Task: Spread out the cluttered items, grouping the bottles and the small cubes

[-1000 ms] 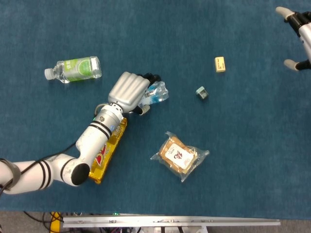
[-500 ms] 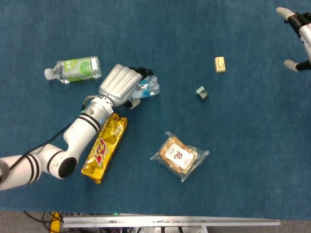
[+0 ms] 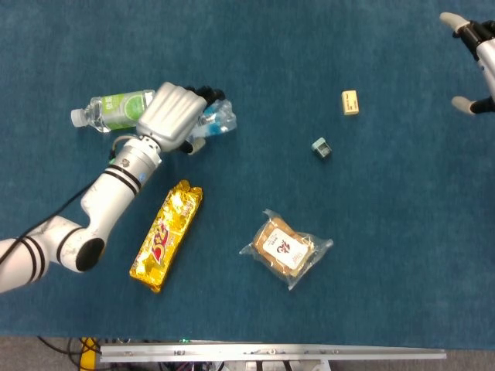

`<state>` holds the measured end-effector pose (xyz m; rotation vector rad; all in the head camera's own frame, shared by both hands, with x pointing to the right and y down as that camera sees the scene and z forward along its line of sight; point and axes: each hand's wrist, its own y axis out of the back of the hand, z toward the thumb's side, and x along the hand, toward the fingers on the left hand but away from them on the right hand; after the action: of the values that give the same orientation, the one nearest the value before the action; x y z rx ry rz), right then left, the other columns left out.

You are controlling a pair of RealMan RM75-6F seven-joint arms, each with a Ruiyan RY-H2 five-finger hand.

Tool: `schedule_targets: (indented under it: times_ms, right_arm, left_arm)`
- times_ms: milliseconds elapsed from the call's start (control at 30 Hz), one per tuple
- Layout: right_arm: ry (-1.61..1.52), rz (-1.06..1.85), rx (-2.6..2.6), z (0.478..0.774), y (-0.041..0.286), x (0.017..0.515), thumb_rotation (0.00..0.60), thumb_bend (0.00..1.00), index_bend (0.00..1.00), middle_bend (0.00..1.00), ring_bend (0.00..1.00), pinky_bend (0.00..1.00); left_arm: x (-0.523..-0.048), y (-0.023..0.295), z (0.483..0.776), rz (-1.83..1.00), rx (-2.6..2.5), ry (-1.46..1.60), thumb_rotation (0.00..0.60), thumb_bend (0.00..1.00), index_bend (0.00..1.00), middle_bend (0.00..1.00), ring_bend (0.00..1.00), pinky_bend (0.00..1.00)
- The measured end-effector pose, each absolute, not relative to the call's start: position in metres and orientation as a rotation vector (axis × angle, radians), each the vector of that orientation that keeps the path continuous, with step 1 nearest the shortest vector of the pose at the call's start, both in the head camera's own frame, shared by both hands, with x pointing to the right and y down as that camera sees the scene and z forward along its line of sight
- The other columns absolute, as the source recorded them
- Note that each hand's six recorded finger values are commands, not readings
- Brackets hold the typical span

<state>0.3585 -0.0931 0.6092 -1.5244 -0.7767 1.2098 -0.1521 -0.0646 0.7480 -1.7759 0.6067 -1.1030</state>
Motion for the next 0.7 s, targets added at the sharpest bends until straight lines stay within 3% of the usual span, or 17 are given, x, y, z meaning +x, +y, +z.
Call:
schedule_targets:
  times_ms: [700]
  right_arm:
    - [-0.773,1.209,-1.537,0.609,-0.088,0.356,0.6,0.0,0.15,0.33,0.32,0.47]
  left_arm:
    - [-0.183,-0.058,0.76,-1.098,-1.68,0.535,0.6,0.26,0.48,0.52,0.44,0.51]
